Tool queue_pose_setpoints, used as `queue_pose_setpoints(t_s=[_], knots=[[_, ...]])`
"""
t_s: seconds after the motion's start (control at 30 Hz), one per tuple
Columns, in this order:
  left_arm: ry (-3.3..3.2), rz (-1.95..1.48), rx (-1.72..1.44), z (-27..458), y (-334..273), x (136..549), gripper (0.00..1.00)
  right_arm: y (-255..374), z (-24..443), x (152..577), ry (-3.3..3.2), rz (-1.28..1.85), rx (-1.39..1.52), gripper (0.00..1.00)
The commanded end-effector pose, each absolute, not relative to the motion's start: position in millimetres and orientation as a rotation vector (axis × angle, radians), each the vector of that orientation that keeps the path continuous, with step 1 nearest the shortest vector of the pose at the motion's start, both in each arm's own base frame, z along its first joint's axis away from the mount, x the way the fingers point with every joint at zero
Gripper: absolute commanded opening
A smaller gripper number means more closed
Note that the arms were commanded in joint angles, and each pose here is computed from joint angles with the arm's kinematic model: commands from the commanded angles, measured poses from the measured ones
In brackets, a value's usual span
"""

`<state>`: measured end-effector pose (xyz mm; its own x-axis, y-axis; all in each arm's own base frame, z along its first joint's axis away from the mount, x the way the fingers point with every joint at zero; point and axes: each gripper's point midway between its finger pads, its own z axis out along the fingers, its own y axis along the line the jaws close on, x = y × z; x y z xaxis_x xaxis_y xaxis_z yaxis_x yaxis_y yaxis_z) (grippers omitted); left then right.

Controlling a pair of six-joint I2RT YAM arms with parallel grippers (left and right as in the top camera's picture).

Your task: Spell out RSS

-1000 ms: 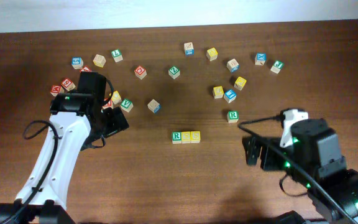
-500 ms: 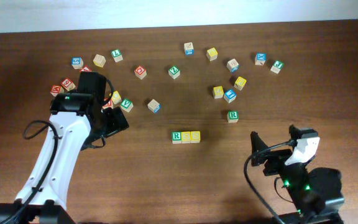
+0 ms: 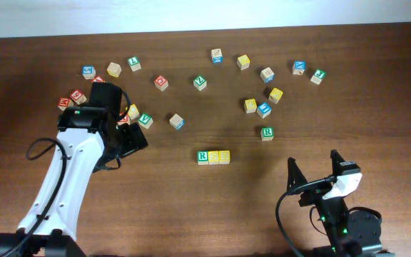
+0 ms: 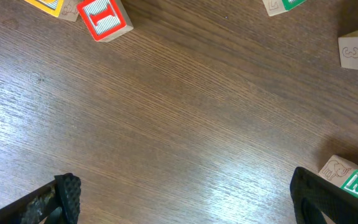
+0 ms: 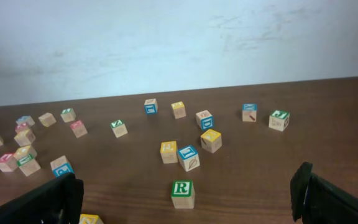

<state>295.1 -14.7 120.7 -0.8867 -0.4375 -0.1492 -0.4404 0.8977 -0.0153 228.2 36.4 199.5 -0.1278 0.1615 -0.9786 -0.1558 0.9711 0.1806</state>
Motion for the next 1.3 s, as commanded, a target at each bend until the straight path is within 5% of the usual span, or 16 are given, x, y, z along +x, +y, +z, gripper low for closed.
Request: queue_pose_setpoints(t_s=[0.0,0.5,1.27], knots=[[2.886,0.034,-0.692,127,-12,297,0.99,34,201,228,1.655,0.231,-0.02,0.98],[2.886,0.034,-0.692,127,-12,297,0.99,4,211,231,1.603,0.087,0.069,0.98],[2.886,0.034,-0.692,127,-12,297,0.99,14,157,246,1.644,0.094,-0.023,0.98]])
